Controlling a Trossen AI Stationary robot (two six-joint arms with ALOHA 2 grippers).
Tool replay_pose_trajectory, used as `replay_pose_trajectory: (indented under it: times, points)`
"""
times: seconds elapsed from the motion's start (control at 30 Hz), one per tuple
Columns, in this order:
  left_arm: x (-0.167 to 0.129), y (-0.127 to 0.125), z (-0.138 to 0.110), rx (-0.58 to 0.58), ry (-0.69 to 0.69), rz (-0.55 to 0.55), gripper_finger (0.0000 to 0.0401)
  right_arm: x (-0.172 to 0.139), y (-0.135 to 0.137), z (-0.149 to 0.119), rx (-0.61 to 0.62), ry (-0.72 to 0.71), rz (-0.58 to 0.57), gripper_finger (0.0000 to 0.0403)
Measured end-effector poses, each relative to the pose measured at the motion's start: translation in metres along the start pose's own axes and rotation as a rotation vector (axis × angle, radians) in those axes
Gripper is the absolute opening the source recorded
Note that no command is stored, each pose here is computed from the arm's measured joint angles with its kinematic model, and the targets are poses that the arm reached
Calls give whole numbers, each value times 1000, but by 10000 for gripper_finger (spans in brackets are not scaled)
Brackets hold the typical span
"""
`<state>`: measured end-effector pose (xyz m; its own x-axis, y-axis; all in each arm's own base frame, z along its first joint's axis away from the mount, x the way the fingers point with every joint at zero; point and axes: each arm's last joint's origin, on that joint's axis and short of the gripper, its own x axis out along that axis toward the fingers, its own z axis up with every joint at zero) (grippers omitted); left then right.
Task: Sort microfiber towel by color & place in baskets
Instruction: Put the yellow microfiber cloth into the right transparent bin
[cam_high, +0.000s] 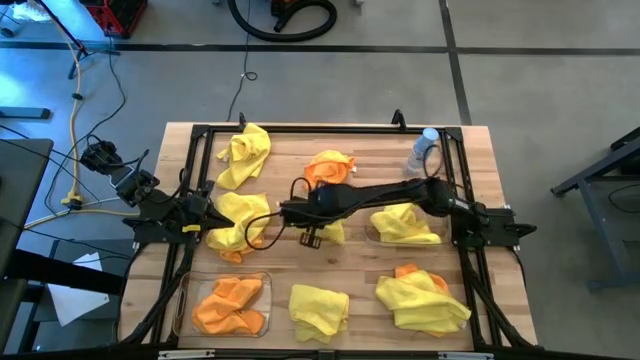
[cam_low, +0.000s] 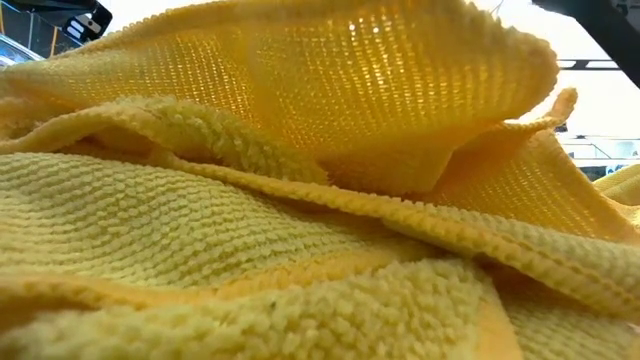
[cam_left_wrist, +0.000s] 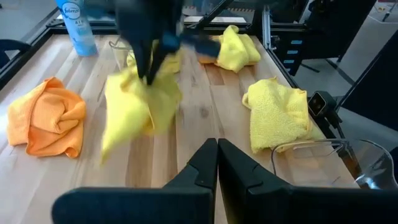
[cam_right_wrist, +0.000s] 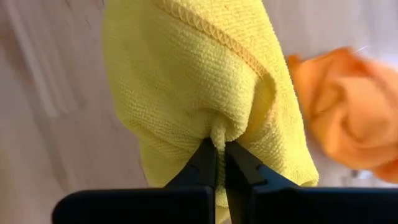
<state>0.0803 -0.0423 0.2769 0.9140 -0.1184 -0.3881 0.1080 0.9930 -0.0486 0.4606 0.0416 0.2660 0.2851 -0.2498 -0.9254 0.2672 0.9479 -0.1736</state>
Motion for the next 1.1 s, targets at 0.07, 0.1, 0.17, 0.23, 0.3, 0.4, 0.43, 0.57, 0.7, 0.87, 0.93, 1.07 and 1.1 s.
replay_pose_trajectory:
  times: [0.07,0.1,0.17,0.23,0.3,0.4,0.43,0.57,0.7,0.87,0.93,1.07,1.1]
  points:
    - [0,0,0,-1,0,0,0,-17,-4,-1,5,-35,6,1]
    - [0,0,0,-5,0,0,0,-25,-4,-2,1,-44,4,1]
    - [0,0,0,-25,0,0,0,-41,-6,-6,-6,-74,-21,1]
    - [0,0,0,-42,-1,1,0,-62,-7,-12,-14,-109,-38,1]
    - [0,0,0,-54,-2,2,0,-82,-9,-18,-19,-133,-46,1]
    - [0,0,1,-68,-12,-1,0,-107,-12,-30,-38,-150,-70,1]
    - [0,0,2,-72,-19,-3,0,-115,-14,-35,-43,-150,-79,0]
    - [0,-1,4,-98,-39,2,0,-147,-22,-56,-49,-156,-133,0]
    - [0,-1,6,-108,-64,9,0,-173,-26,-72,-76,-184,-157,0]
    - [1,-1,11,-128,-110,43,0,-185,-42,-109,-40,-233,-145,0]
    - [2,-1,12,-135,-125,56,0,-181,-48,-131,-2,-257,-119,0]
    - [4,-3,13,-135,-128,75,0,-176,-63,-180,105,-379,-5,0]
    - [5,-3,13,-133,-124,76,0,-175,-67,-190,127,-403,33,0]
